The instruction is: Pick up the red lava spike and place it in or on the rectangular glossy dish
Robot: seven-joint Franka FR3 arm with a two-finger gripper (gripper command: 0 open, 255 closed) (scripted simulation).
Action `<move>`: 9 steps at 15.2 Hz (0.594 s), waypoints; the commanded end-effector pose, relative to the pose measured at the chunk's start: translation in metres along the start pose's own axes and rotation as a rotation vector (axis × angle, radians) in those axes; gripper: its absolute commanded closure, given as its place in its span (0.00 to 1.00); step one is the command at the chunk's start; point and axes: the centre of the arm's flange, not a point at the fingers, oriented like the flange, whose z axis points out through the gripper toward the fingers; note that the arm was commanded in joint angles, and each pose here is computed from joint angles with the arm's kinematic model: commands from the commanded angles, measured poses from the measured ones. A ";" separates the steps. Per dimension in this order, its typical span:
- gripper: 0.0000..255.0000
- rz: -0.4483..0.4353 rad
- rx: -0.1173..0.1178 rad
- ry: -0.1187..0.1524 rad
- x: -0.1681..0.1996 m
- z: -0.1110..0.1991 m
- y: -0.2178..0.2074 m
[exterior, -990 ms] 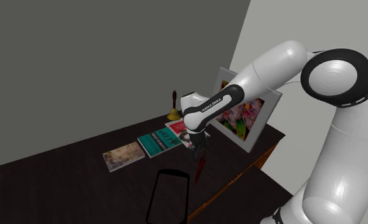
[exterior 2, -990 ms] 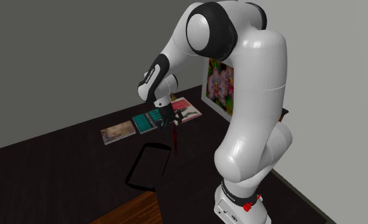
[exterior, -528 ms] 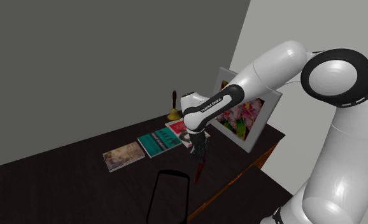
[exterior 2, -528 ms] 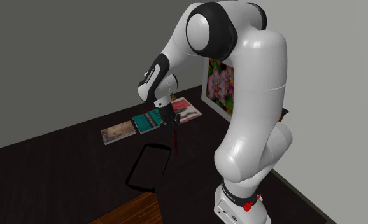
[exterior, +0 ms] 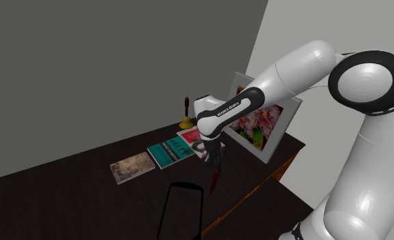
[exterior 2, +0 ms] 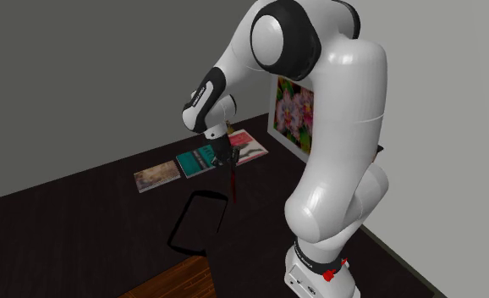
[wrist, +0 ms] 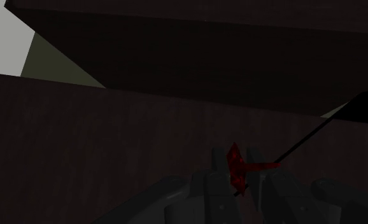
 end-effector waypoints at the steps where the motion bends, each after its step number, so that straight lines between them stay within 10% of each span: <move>1: 1.00 0.000 0.000 0.000 -0.005 -0.009 -0.001; 9: 1.00 0.000 0.000 0.000 -0.024 -0.047 0.001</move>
